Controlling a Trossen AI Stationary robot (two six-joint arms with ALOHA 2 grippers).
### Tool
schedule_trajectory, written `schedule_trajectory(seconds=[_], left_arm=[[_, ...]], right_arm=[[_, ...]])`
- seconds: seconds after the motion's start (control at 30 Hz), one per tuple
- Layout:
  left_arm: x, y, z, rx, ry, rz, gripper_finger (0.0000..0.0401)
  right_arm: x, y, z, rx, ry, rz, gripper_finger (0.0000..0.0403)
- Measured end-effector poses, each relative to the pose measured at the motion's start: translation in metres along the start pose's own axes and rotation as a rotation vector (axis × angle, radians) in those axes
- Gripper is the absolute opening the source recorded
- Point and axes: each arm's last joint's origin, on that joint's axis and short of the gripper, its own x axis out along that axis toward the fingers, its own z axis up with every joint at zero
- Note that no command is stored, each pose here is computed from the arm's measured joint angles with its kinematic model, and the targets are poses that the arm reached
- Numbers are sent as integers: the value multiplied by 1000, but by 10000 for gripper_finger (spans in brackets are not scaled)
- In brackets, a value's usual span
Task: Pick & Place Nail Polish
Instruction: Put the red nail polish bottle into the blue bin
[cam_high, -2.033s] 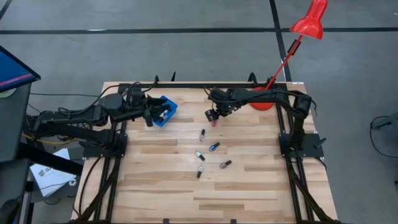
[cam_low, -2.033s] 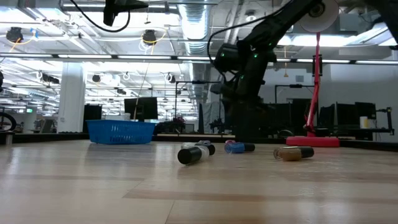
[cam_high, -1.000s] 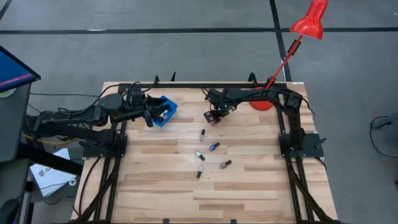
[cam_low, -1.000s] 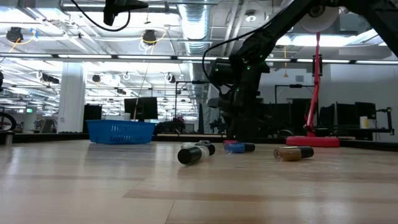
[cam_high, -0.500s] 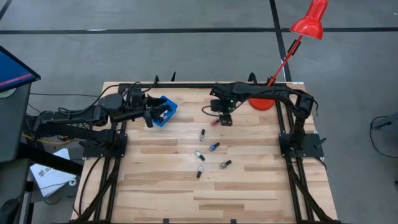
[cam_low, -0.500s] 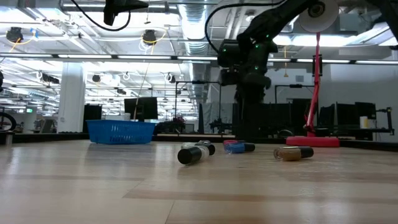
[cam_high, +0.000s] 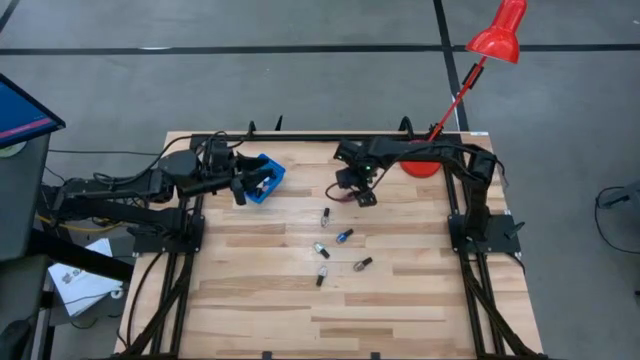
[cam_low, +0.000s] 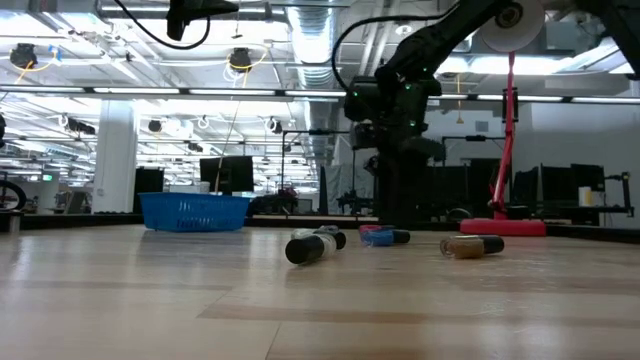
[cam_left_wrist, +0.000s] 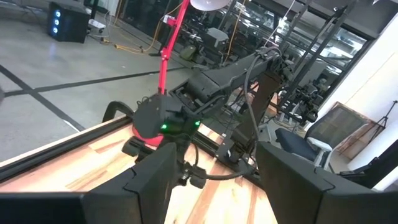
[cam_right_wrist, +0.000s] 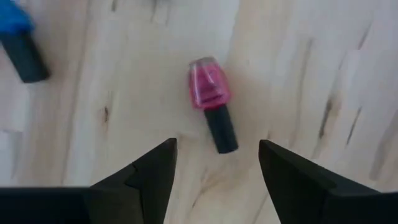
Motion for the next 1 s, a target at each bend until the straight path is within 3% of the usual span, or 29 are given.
schedule_trajectory(seconds=[0.2,1.0], left_arm=[[0,0,0,0,1,0,218],[0,0,0,-2,-2,3,218]], right_arm=[[18,-4,4,-27,9,-16,219],[36,4,-9,-40,21,-50,217]])
